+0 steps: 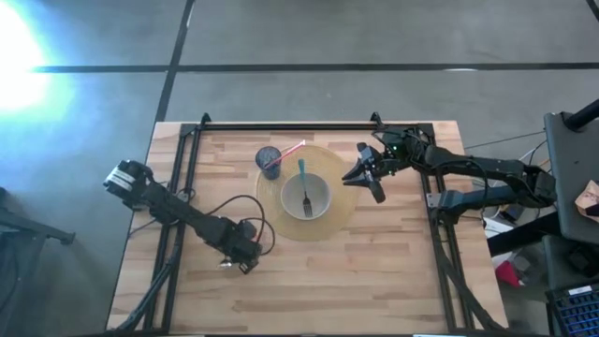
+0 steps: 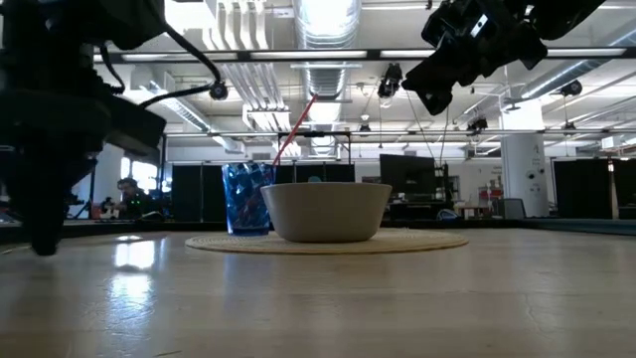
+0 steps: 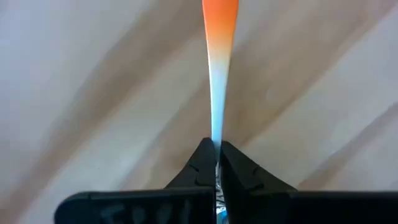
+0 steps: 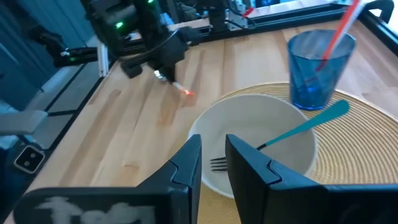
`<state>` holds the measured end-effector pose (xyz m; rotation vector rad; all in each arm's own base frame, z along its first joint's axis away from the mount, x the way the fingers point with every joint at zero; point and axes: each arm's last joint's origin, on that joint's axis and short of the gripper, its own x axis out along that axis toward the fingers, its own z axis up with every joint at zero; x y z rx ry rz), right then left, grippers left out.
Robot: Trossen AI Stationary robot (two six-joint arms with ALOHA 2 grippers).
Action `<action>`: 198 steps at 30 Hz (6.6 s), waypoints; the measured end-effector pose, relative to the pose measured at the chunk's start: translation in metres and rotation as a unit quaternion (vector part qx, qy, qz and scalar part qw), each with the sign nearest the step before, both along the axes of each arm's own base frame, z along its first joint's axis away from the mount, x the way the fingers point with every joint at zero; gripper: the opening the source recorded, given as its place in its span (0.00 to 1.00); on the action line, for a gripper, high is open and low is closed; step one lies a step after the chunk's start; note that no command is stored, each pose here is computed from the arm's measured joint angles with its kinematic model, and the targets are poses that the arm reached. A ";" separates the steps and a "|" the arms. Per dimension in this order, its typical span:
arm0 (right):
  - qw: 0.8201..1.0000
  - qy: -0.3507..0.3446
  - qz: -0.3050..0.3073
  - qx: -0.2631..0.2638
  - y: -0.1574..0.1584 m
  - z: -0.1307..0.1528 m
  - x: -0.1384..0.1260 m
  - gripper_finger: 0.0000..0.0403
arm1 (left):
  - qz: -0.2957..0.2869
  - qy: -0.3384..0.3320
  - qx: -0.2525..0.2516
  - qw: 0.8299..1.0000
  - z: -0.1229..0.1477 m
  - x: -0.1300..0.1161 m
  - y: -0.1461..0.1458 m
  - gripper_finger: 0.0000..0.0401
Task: Pick & Place Utensil
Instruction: Put the orange spoon into the gray bowl on the brown mat
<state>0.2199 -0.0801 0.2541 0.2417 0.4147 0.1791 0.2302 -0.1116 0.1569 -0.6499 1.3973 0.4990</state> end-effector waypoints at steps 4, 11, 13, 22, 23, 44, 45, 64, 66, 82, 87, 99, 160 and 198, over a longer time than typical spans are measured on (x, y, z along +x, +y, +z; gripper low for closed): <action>1.000 -0.002 0.018 -0.006 0.007 0.000 0.002 0.17 | -0.007 -0.019 0.017 1.000 0.004 0.000 0.001 0.01; 0.999 -0.004 0.045 -0.004 0.019 0.001 0.005 0.20 | -0.018 -0.069 0.042 0.997 0.015 0.001 0.003 0.01; 0.999 -0.005 0.054 -0.002 0.023 0.002 0.006 0.21 | -0.027 -0.091 0.049 0.994 0.018 0.003 0.003 0.01; 0.994 -0.011 0.106 0.007 0.050 0.005 0.009 0.23 | -0.085 -0.195 0.122 0.969 0.037 0.020 0.001 0.01; 0.993 -0.012 0.113 0.007 0.053 0.006 0.010 0.23 | -0.089 -0.204 0.132 0.966 0.040 0.022 0.001 0.01; 0.980 -0.066 0.186 -0.011 0.090 0.015 0.015 0.23 | -0.165 -0.352 0.328 0.861 0.077 0.054 0.000 0.01; 0.982 -0.066 0.179 -0.014 0.089 0.015 0.016 0.24 | -0.164 -0.356 0.335 0.857 0.078 0.056 0.001 0.01; 0.979 -0.154 -0.038 -0.130 0.076 0.029 0.029 0.50 | -0.040 -0.350 0.498 0.792 0.096 0.068 0.028 0.01; 0.974 -0.167 -0.053 -0.143 0.075 0.030 0.033 0.52 | -0.032 -0.352 0.501 0.790 0.097 0.069 0.030 0.01; 0.952 -0.223 -0.095 -0.185 0.071 0.002 0.078 0.58 | -0.010 -0.341 0.524 0.780 0.100 0.071 0.039 0.01; 0.954 -0.217 -0.093 -0.186 0.070 -0.003 0.095 0.57 | -0.010 -0.341 0.524 0.780 0.100 0.071 0.039 0.01; 0.951 -0.203 -0.146 -0.183 0.066 -0.003 0.120 0.55 | -0.015 -0.338 0.527 0.780 0.100 0.071 0.039 0.01; 0.962 -0.182 -0.171 -0.110 0.065 -0.007 0.137 0.02 | -0.021 -0.336 0.523 0.783 0.098 0.072 0.041 0.09; 0.969 -0.054 -0.139 -0.199 0.017 0.042 0.042 0.02 | -0.019 -0.350 0.520 0.779 0.121 0.056 0.047 0.41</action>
